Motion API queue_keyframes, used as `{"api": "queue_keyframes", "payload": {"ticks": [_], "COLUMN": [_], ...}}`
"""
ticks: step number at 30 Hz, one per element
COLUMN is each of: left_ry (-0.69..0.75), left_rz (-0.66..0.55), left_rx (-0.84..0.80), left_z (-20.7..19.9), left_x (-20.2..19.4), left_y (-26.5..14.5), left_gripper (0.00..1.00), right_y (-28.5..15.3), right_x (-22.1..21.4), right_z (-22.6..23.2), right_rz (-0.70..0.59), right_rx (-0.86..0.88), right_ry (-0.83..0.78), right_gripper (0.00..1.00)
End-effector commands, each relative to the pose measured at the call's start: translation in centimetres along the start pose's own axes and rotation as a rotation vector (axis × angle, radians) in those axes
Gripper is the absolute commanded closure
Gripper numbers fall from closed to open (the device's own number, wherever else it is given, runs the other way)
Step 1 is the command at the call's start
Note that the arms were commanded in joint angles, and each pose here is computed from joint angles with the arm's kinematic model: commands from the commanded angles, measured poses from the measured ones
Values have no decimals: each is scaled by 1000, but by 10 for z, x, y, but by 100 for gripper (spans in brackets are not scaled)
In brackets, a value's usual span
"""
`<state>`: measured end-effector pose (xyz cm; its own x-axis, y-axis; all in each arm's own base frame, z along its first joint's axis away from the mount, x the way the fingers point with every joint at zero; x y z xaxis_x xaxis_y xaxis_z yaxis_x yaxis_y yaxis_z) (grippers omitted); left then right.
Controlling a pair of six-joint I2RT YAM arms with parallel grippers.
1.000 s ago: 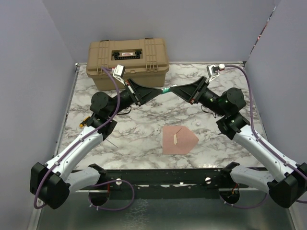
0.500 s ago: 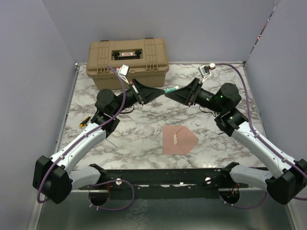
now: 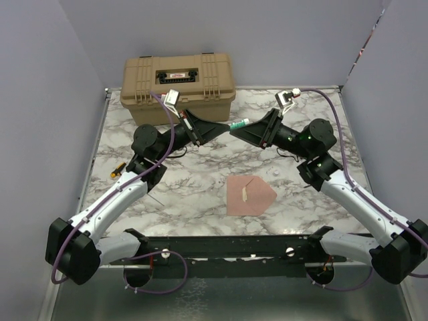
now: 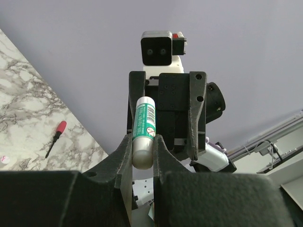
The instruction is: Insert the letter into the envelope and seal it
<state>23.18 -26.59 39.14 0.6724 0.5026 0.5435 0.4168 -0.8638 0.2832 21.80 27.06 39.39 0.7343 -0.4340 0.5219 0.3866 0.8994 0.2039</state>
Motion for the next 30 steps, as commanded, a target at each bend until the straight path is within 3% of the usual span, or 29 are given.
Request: {"api": "queue_keyframes", "payload": {"ticks": [1,18,30], "left_ry": [44,65,53], "left_rz": [17,-2,5], "left_rx": [-59,-82,-58], "left_z": [-19,-29,-19], "left_x": [-1,2,-1], "left_y": [-4,-9,-7], "left_gripper": [100,100,100], "right_y": [1,8,7], "right_x": [9,13,12], "right_z": [18,4,18], "right_rz": [-50,-79,-48], "right_rx": [79,33,95], "right_ry": [-7,34,2], "right_gripper": [43,40,53]}}
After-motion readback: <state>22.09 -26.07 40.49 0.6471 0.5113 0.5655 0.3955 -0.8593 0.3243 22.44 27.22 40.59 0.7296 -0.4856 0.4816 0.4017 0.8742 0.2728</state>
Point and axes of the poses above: each gripper's point midway between its finger pads, its own y axis out along the fingers, its own z axis along the line the jaws close on, x = y × z, the point moved 3 cm from there along -y, back along the fingers, and after that the axes turned 2 degrees about y, right-handed, at the moved point
